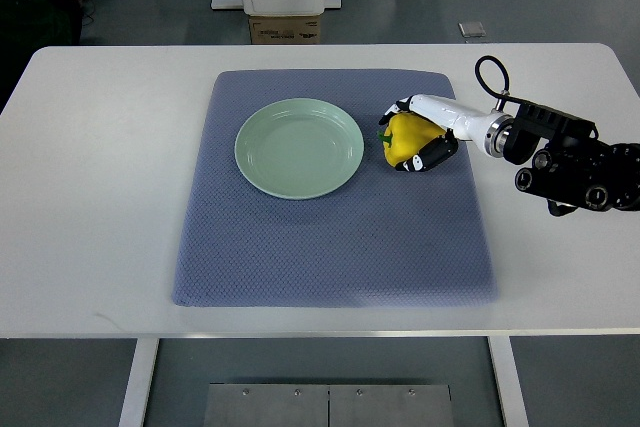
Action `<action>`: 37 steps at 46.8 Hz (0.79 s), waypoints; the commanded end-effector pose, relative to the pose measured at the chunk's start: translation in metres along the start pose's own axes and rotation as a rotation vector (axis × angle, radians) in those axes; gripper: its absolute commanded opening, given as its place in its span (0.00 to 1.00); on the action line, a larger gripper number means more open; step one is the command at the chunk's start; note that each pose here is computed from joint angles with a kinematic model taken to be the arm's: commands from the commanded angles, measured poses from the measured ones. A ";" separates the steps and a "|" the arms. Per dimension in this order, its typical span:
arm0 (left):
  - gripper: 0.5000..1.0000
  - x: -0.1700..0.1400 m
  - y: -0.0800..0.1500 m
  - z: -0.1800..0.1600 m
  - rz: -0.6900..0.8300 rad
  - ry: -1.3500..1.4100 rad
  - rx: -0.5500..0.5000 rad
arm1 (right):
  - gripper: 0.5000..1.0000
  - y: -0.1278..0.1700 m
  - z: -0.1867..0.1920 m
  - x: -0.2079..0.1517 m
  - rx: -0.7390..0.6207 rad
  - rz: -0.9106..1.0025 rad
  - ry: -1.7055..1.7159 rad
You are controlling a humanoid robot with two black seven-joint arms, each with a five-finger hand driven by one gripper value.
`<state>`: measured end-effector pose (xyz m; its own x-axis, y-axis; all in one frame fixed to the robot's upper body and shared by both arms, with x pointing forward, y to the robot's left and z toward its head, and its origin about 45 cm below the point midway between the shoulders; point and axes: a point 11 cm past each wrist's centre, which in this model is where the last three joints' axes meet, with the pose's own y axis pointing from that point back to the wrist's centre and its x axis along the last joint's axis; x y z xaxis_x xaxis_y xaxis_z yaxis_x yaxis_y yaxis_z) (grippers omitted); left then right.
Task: Place yellow pepper on plate with right hand
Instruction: 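Carry the held pepper with the right hand onto the green plate, then open the right hand to release the pepper and lift away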
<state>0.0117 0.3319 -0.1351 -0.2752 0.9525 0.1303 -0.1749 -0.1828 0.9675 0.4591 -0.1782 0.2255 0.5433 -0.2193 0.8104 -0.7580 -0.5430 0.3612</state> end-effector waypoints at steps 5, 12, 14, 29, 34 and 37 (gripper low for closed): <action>1.00 0.000 0.000 0.000 -0.001 0.000 0.000 | 0.00 -0.007 -0.038 0.022 0.080 0.024 -0.001; 1.00 0.000 0.000 0.000 0.001 0.000 0.000 | 0.00 -0.023 -0.085 0.024 0.161 0.020 -0.032; 1.00 0.000 0.000 0.000 -0.001 0.000 0.000 | 0.00 -0.028 -0.097 0.019 0.180 0.011 -0.051; 1.00 0.000 0.000 0.000 0.001 0.000 0.000 | 0.00 -0.054 -0.145 -0.027 0.239 -0.047 -0.153; 1.00 0.000 0.000 0.000 0.002 0.000 0.000 | 0.00 -0.055 -0.131 -0.037 0.210 -0.045 -0.178; 1.00 0.000 0.000 0.000 -0.001 0.000 0.000 | 0.00 -0.055 -0.123 -0.041 0.195 -0.042 -0.197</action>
<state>0.0117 0.3319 -0.1351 -0.2753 0.9525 0.1302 -0.1749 -0.1828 0.9675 0.4338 -0.0354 0.2350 0.6444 -0.3221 0.6935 -0.6521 -0.7052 0.2783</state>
